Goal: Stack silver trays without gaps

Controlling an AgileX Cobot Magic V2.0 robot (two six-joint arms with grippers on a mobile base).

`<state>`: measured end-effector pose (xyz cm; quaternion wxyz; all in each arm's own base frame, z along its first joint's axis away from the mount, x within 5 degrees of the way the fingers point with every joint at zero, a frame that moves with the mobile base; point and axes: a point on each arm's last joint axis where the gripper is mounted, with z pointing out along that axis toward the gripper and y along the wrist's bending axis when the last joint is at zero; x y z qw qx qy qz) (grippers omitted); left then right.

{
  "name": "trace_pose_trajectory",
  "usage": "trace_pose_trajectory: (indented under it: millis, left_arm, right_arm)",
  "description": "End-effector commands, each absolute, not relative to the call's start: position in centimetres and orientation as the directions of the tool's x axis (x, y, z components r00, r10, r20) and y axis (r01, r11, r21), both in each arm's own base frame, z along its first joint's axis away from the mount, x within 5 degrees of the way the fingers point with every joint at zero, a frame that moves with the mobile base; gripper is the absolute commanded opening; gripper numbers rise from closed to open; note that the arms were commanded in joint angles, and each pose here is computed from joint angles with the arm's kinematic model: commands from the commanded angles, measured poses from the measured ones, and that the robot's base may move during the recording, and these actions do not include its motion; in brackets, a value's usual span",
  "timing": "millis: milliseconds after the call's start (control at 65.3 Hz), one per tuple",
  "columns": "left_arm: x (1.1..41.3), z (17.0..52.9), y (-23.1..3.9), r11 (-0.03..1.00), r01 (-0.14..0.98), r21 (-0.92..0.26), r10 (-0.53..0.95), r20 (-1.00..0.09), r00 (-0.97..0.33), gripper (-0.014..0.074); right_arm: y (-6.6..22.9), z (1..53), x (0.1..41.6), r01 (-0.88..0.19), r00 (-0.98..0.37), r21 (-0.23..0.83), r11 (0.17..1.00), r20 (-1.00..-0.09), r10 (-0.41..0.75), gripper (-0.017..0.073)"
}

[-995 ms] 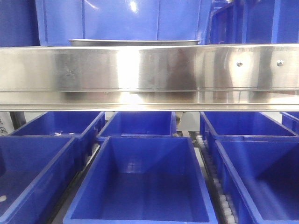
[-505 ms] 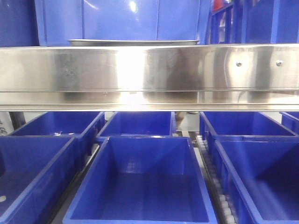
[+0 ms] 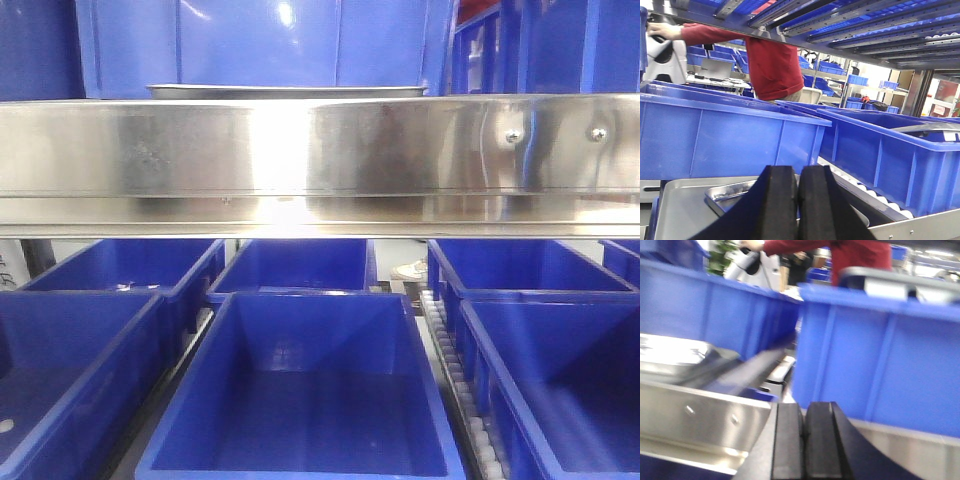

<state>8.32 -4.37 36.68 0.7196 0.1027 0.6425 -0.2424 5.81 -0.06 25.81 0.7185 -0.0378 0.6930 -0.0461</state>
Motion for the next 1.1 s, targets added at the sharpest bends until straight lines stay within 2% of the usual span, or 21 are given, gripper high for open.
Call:
trace_pose_trajectory:
  millis: [0,138,291,398,444,1087]
  left_arm:
    - [8.1,36.8,-4.4,0.856,0.493,-0.155,-0.22,-0.972,0.076,0.0004]
    - [8.1,36.8,-4.4,0.856,0.493,-0.155,-0.22,-0.972,0.076,0.0004]
    - [8.1,36.8,-4.4,0.856,0.493,-0.155,-0.22,-0.972,0.076,0.0004]
    - [8.1,36.8,-4.4,0.856,0.493,-0.155,-0.22,-0.972,0.076,0.0004]
    - [8.1,36.8,-4.4,0.856,0.493,-0.155,-0.22,-0.972,0.076,0.0004]
    - [8.1,36.8,-4.4,0.856,0.493,-0.155,-0.22,-0.972,0.076,0.0004]
  right_arm:
    - [-0.2,24.8,5.3,0.051,0.074,-0.123,0.991,-0.989,-0.126,-0.0079]
    - [-0.4,22.7,5.3,0.083,0.042,-0.121,0.989,-0.991,-0.125,-0.0079]
    - [-0.4,21.0,5.6,0.08,0.009,-0.037,0.996,-0.999,-0.038,-0.0079]
    - [-0.5,20.9,5.6,0.081,0.04,-0.037,0.996,-0.998,-0.041,-0.0079]
    - [-0.5,20.6,5.6,0.08,0.009,-0.037,0.996,-0.999,-0.038,-0.0079]
    - [-0.5,20.6,5.6,0.08,0.009,-0.037,0.996,-0.999,-0.038,-0.0079]
